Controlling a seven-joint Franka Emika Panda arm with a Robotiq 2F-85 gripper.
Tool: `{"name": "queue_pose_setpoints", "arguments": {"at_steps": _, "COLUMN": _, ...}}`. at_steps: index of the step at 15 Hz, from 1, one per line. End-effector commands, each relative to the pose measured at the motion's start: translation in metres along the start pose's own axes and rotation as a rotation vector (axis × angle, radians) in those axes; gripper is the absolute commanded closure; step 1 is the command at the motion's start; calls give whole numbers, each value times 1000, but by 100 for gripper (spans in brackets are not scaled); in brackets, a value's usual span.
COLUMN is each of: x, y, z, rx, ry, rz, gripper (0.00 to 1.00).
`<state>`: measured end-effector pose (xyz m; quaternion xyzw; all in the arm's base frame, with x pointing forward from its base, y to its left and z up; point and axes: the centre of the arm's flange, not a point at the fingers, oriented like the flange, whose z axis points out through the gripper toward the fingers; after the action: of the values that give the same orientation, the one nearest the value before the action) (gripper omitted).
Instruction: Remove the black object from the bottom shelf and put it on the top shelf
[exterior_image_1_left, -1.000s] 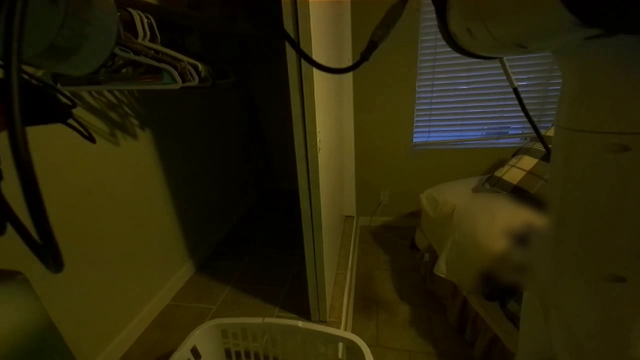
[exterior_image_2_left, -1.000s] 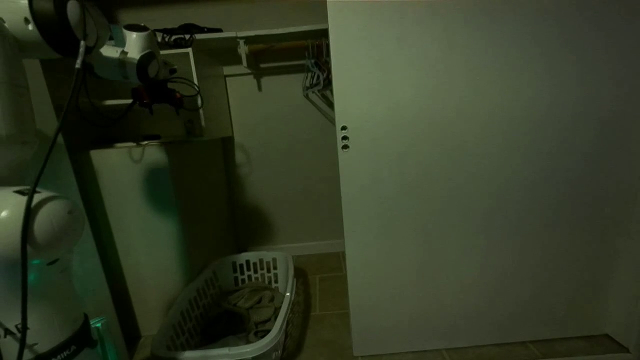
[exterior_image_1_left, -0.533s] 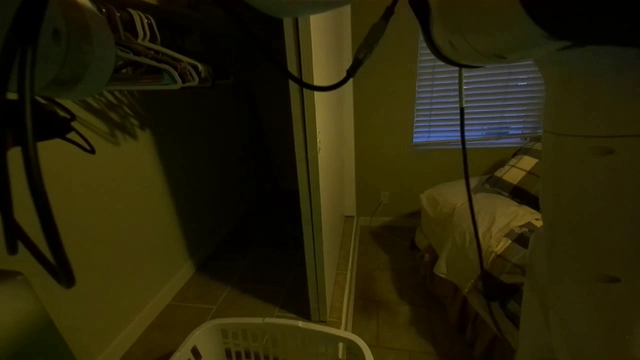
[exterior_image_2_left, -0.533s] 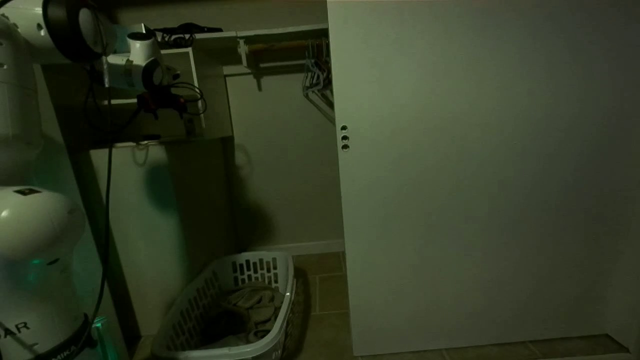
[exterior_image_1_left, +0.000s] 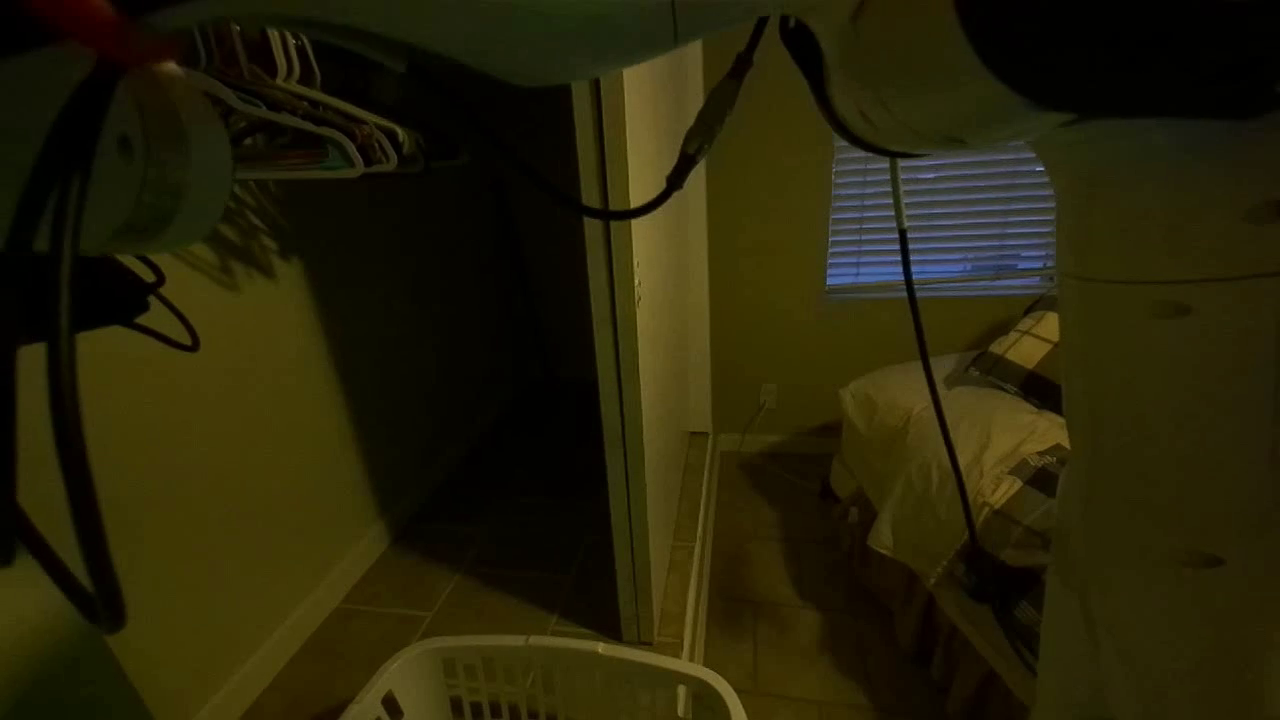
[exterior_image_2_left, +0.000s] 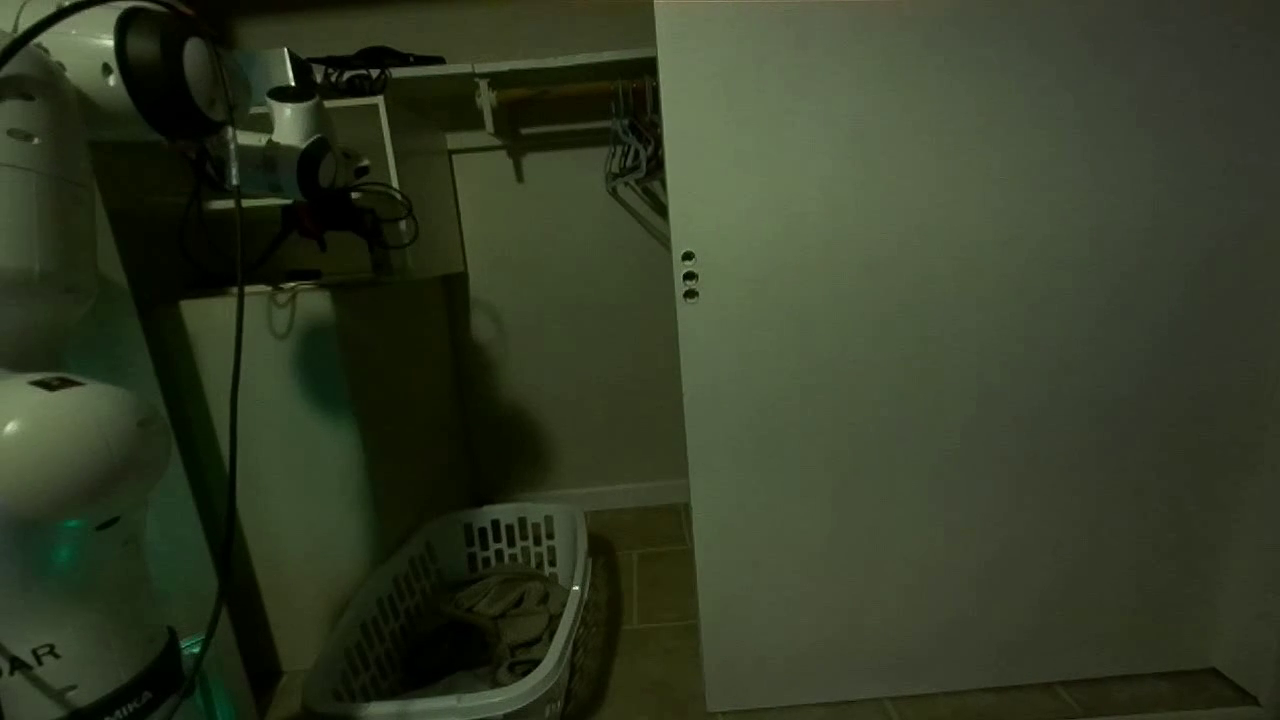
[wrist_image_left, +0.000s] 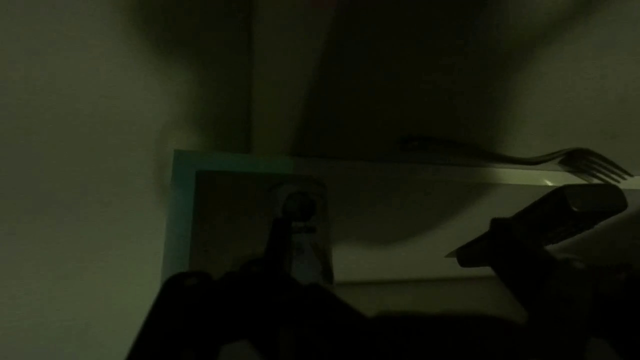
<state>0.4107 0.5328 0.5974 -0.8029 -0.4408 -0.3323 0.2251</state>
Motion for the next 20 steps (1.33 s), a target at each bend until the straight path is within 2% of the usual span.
{"name": "queue_pose_setpoints", "arguments": {"at_steps": 1, "x": 18, "y": 8, "z": 18, "rx": -57, "ry": 54, "rz": 34, "gripper": 0}}
{"name": "queue_pose_setpoints", "arguments": {"at_steps": 4, "x": 26, "y": 16, "z": 27, "rx": -80, "ry": 84, "rz": 57, "gripper": 0}}
{"name": "queue_pose_setpoints", "arguments": {"at_steps": 9, "x": 38, "y": 10, "z": 39, "rx": -60, "ry": 109, "rz": 81, "gripper": 0}}
{"name": "queue_pose_setpoints", "arguments": {"at_steps": 13, "x": 46, "y": 13, "z": 47, "rx": -82, "ry": 125, "rz": 79, "gripper": 0}}
{"name": "queue_pose_setpoints", "arguments": {"at_steps": 14, "x": 48, "y": 14, "z": 49, "rx": -86, "ry": 127, "rz": 79, "gripper": 7}}
{"name": "queue_pose_setpoints", "arguments": {"at_steps": 15, "x": 49, "y": 17, "z": 51, "rx": -94, "ry": 131, "rz": 77, "gripper": 25}}
{"name": "queue_pose_setpoints", "arguments": {"at_steps": 16, "x": 50, "y": 18, "z": 53, "rx": -97, "ry": 132, "rz": 74, "gripper": 31}}
{"name": "queue_pose_setpoints", "arguments": {"at_steps": 17, "x": 52, "y": 19, "z": 55, "rx": -101, "ry": 135, "rz": 71, "gripper": 33}}
{"name": "queue_pose_setpoints", "arguments": {"at_steps": 19, "x": 53, "y": 21, "z": 57, "rx": -108, "ry": 139, "rz": 76, "gripper": 46}}
{"name": "queue_pose_setpoints", "arguments": {"at_steps": 20, "x": 53, "y": 23, "z": 56, "rx": -110, "ry": 138, "rz": 84, "gripper": 44}}
